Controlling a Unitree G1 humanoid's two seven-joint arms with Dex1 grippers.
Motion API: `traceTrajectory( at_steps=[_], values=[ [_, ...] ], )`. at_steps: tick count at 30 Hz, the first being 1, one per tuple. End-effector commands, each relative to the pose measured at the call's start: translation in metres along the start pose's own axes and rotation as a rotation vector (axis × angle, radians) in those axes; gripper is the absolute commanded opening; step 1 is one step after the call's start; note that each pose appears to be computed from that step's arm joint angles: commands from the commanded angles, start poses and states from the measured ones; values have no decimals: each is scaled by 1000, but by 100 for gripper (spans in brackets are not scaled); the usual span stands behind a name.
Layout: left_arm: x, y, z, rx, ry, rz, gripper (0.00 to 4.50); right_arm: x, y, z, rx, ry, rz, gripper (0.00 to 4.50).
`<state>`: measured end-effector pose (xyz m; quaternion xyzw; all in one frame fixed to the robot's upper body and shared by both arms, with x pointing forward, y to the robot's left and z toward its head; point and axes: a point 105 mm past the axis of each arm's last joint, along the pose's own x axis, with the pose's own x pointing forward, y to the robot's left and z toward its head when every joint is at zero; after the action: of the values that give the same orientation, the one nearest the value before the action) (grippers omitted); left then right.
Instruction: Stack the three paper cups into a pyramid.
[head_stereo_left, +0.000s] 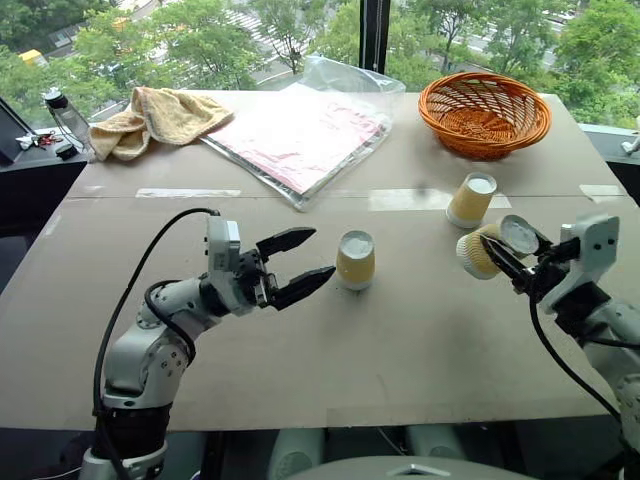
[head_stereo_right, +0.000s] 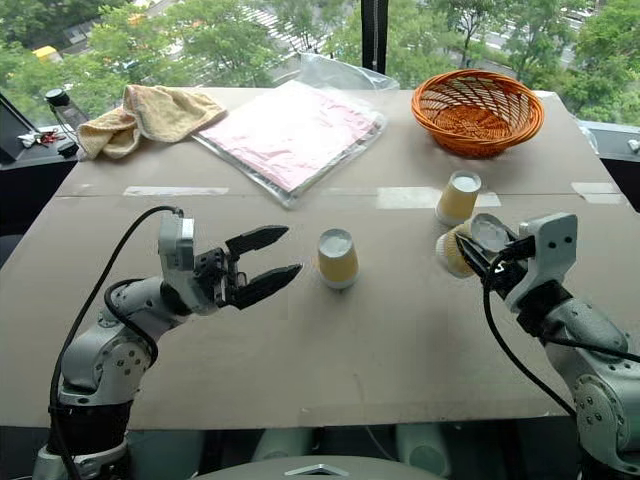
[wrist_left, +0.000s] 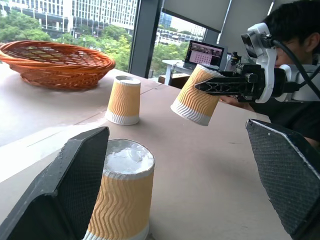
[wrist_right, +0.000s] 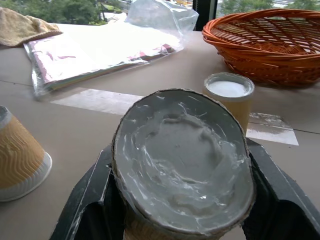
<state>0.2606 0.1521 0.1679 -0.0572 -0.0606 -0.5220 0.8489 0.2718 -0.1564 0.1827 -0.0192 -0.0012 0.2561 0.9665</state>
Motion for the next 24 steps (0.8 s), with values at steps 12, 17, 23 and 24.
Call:
traceTrajectory(
  at_steps=[12, 17, 23, 24],
  values=[
    [-47, -9, -7, -23, 69, 16, 450, 51, 55, -35, -120, 160, 338, 206],
    [-52, -11, -9, 3, 111, -11, 450, 61, 64, -44, -131, 169, 369, 206],
    [-54, -10, -8, 19, 123, -22, 450, 64, 60, -57, -161, 206, 363, 356],
    [-54, -10, -8, 20, 123, -22, 450, 63, 56, -52, -180, 185, 339, 418]
  ],
)
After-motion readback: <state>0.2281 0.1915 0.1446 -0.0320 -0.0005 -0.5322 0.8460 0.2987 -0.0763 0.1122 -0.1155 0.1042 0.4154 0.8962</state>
